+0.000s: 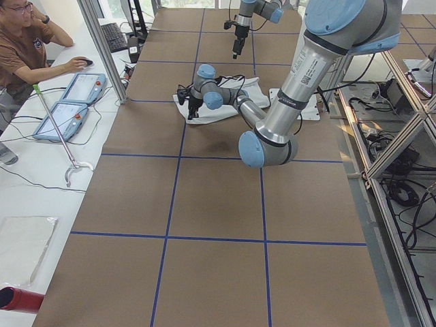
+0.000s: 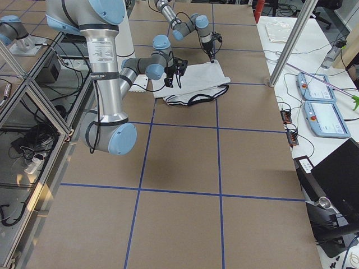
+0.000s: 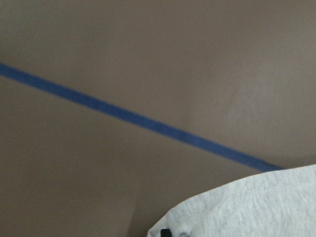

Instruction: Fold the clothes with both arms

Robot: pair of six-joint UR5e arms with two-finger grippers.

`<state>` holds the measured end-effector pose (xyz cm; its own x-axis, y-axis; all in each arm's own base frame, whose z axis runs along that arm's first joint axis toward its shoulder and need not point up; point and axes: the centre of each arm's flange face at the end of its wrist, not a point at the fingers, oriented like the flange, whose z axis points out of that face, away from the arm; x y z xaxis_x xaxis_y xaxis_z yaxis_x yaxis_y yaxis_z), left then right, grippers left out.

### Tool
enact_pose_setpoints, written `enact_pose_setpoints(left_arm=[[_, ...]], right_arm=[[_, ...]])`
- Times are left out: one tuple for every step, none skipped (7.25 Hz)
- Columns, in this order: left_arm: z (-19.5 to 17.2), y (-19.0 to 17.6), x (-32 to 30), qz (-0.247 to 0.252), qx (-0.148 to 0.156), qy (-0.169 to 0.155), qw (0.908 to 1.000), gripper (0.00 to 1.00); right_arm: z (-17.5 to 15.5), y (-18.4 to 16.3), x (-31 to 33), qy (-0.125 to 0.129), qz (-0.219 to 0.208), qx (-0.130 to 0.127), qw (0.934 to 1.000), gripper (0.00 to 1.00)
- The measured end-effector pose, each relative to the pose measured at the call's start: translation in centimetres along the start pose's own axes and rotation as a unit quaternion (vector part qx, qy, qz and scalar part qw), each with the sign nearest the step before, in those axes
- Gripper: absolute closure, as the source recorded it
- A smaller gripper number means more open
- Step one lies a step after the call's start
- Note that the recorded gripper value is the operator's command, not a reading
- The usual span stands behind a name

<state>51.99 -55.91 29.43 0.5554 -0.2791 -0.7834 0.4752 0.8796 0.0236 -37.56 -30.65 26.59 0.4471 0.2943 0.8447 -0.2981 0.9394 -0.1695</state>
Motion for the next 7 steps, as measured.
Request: enact_pose_setpoints(left_arm=[[2.1, -3.2, 0.7, 0.007, 0.024, 0.012, 0.9996, 1.00], [3.2, -5.5, 1.3, 0.015, 0.044, 0.029, 0.9985, 1.00], [3.6, -6.9, 2.3, 0.019, 0.055, 0.043, 0.9974, 1.00], [3.7, -7.5, 3.4, 0.021, 0.060, 0.051, 0.9967, 0.95], [3.6, -7.8, 3.9, 0.021, 0.062, 0.054, 0.9964, 0.01], [3.9, -8.1, 3.8, 0.025, 0.071, 0.050, 0.9959, 0.00], [4.0, -9.0, 3.4, 0.034, 0.085, 0.043, 0.9949, 0.00]], right_arm=[[0.1, -0.1, 0.0, 0.001, 0.000, 0.001, 1.0000, 0.00], [0.2, -0.1, 0.0, 0.001, 0.000, 0.002, 1.0000, 0.00], [0.3, -0.1, 0.1, 0.003, 0.000, 0.004, 1.0000, 0.00], [0.6, -0.2, 0.1, 0.005, 0.001, 0.004, 1.0000, 0.00], [0.7, -0.2, 0.2, 0.006, 0.001, 0.004, 1.0000, 0.00], [0.8, -0.1, 0.1, 0.006, 0.001, 0.004, 1.0000, 0.00], [0.9, -0.1, -0.1, 0.006, 0.000, 0.004, 1.0000, 0.00]])
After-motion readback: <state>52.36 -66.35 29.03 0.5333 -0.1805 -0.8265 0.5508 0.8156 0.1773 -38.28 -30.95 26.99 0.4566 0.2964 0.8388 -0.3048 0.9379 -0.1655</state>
